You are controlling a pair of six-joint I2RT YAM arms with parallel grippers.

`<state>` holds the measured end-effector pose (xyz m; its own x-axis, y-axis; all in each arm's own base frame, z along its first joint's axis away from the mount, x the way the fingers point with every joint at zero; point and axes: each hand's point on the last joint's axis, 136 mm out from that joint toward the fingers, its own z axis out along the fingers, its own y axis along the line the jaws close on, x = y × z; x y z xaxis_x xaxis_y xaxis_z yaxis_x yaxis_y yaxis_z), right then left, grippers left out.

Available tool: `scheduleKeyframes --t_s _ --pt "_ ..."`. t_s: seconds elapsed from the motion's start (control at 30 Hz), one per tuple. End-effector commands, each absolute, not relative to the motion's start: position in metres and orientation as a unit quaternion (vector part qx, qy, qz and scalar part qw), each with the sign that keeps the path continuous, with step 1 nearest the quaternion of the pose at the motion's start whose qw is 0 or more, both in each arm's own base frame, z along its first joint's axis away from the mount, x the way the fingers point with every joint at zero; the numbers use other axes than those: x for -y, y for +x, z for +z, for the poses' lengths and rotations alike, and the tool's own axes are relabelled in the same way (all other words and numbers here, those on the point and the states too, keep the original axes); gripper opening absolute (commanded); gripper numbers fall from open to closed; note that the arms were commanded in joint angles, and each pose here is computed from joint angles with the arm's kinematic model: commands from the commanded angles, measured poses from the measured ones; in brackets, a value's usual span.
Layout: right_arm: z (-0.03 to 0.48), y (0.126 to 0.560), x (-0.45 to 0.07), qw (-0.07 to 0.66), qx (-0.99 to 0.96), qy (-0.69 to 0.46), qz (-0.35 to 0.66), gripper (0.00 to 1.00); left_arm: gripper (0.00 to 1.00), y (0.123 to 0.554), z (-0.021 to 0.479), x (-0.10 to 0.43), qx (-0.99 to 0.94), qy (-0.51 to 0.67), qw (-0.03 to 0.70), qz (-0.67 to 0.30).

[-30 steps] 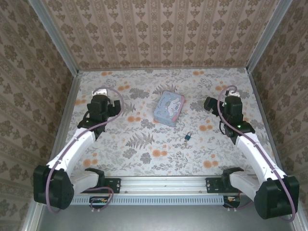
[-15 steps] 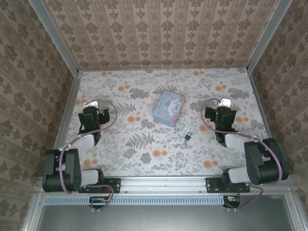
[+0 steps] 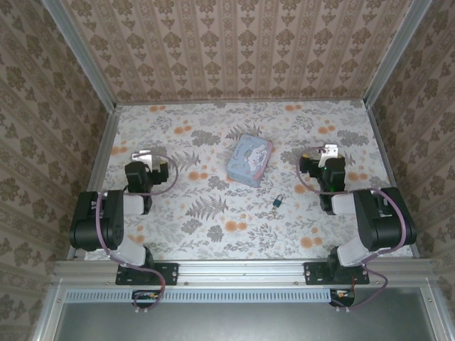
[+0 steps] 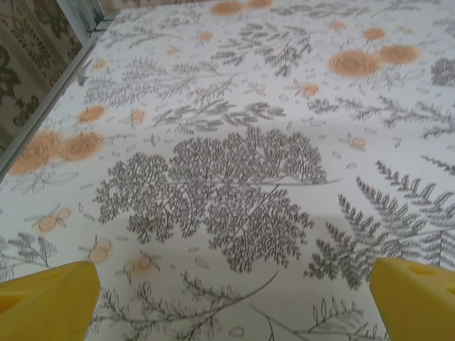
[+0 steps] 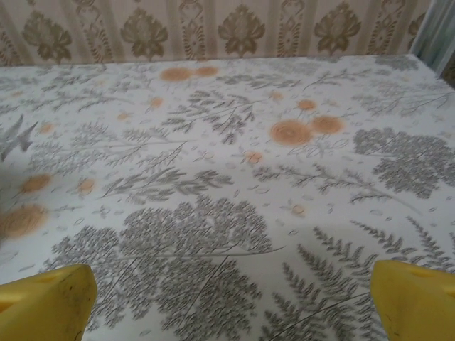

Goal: Unlock a padlock with a key

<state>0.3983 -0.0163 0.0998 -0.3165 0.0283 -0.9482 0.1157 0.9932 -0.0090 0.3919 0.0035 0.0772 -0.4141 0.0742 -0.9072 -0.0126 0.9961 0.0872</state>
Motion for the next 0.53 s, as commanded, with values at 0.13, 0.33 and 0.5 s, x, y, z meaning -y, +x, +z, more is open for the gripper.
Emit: scheduleKeyframes --t_s 0.13,0.33,0.5 --pt "0.0991 0.3972 0.0137 0.581 -0.812 0.047 -0.02 0.99 1.0 0.4007 0.0934 0.0022 -0.824 0.036 0.564 0.031" --pt "0.0966 0.4013 0.005 0.573 -0.819 0.025 -0.009 1.0 1.0 0.4007 0.0931 0.0028 -0.824 0.036 0.564 0.031" --pt "0.0984 0.3997 0.0049 0.577 -0.816 0.024 -0.008 0.99 1.0 0.4005 0.093 0.0025 -0.825 0.036 0.564 0.031"
